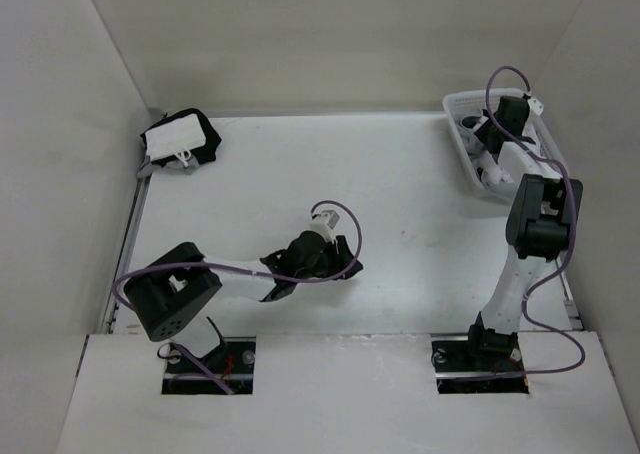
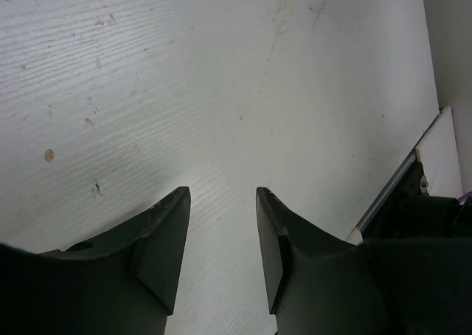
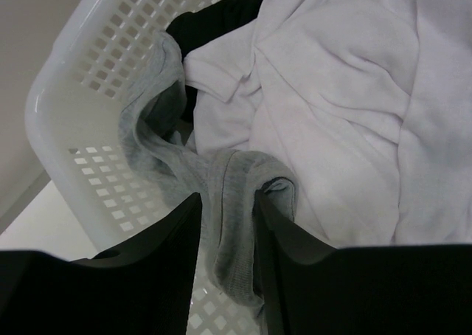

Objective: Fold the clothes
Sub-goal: Grab the tank top from the pile

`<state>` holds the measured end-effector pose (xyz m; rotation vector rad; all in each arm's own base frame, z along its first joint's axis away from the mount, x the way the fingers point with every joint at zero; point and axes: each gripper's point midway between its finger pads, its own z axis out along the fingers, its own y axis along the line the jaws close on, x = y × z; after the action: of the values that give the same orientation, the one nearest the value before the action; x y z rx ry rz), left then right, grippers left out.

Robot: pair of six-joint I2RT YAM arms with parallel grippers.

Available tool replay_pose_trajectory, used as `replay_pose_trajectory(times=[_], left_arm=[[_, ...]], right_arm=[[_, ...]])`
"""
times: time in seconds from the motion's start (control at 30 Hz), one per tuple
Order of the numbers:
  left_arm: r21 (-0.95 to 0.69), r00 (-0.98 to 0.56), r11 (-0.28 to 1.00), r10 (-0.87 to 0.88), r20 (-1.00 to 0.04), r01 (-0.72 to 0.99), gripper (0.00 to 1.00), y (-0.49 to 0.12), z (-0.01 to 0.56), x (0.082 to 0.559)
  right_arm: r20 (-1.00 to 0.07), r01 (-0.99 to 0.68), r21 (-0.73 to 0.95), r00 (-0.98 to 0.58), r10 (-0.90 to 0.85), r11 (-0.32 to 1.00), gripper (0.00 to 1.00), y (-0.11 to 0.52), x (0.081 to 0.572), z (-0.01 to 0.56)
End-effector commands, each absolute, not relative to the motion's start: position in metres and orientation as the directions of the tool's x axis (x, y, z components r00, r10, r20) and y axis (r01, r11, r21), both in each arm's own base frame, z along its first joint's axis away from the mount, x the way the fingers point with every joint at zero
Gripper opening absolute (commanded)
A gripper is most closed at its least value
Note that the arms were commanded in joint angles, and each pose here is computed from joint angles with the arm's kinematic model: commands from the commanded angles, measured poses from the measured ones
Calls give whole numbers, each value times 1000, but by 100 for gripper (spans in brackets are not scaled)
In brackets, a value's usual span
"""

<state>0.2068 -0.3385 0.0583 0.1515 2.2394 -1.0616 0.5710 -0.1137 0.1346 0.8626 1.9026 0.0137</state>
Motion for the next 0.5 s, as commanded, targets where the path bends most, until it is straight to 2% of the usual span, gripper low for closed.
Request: replay_pose_trajectory(times=[0.0, 0.13, 0.27, 0.37, 0.43, 0.47], left_arm=[[-690, -760, 615, -216, -612, 382, 39, -347, 81, 219], [-696, -760, 617, -232, -607, 367, 39, -342, 82, 224], [-700, -763, 613, -233, -604, 367, 39, -344, 83, 224], [-702, -767, 613, -232, -598, 362, 39, -343, 81, 224], [-703, -771, 617, -233, -593, 354, 39, -343, 78, 224], [-703, -772, 619, -233, -591, 351, 39, -343, 77, 224]], right_arm=[[-794, 540, 382, -224, 566, 750, 45, -121, 587, 147], [-780, 566, 357, -258, 571, 743, 49, -119, 583, 138], [-787, 571, 331, -272, 554, 751, 42, -121, 578, 136], [-786, 561, 321, -292, 545, 763, 42, -112, 575, 135], [-792, 545, 314, -301, 531, 778, 29, -105, 575, 136], [-794, 542, 322, -292, 533, 776, 16, -103, 577, 139]])
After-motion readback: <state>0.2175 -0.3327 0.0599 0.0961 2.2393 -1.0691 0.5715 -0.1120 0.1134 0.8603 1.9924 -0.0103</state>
